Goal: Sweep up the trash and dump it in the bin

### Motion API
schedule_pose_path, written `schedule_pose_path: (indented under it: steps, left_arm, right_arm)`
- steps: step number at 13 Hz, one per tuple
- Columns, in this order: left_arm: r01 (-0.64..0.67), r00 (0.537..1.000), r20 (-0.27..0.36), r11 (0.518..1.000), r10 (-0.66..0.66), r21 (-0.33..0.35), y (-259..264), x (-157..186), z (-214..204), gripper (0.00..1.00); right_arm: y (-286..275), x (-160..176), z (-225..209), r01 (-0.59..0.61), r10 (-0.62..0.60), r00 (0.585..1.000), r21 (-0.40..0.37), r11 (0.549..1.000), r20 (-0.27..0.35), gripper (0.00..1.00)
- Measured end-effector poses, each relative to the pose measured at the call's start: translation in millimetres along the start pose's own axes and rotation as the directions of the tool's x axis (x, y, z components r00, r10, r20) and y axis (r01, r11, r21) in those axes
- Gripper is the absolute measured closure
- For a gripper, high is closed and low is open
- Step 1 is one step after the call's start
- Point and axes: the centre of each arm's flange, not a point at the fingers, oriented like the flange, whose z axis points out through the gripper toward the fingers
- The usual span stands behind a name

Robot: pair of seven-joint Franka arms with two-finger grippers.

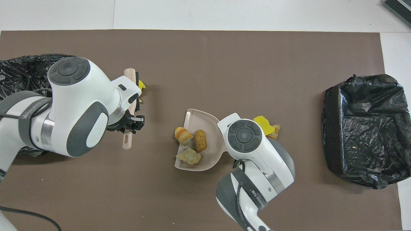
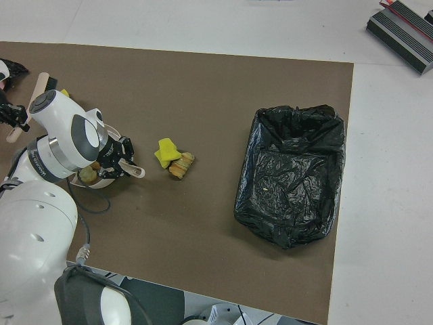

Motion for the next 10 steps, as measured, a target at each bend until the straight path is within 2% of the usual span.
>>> schedule_pose_path:
  steps: [2, 5, 7, 10]
  left_arm:
    - [-0.11, 0.994, -0.012, 0.99, 0.112, 0.088, -11.6, 20.4, 4.5, 0.73]
    - [-0.169, 0.985, -0.012, 0.972, 0.173, 0.161, -42.1, 43.4, 6.8, 0.73]
    - [-0.191, 0.981, -0.006, 0.964, 0.195, 0.185, -67.9, 61.6, 14.9, 0.73]
    - [-0.215, 0.974, -0.025, 0.958, 0.224, 0.188, -93.1, 78.4, 26.3, 0.73]
  right_arm:
    - [-0.8, -3.1, 2.5, -0.01, 0.01, 1.0, 0.027, 1.0, 0.013, 0.68]
    - [-2.8, -3.3, 3.6, -0.024, 0.024, 1.0, 0.056, 0.998, 0.006, 0.68]
    - [-3.1, -3.4, 4.0, -0.026, 0.025, 1.0, 0.059, 0.998, 0.006, 0.68]
    - [-3.7, -3.7, 5.2, -0.028, 0.028, 1.0, 0.062, 0.998, 0.007, 0.68]
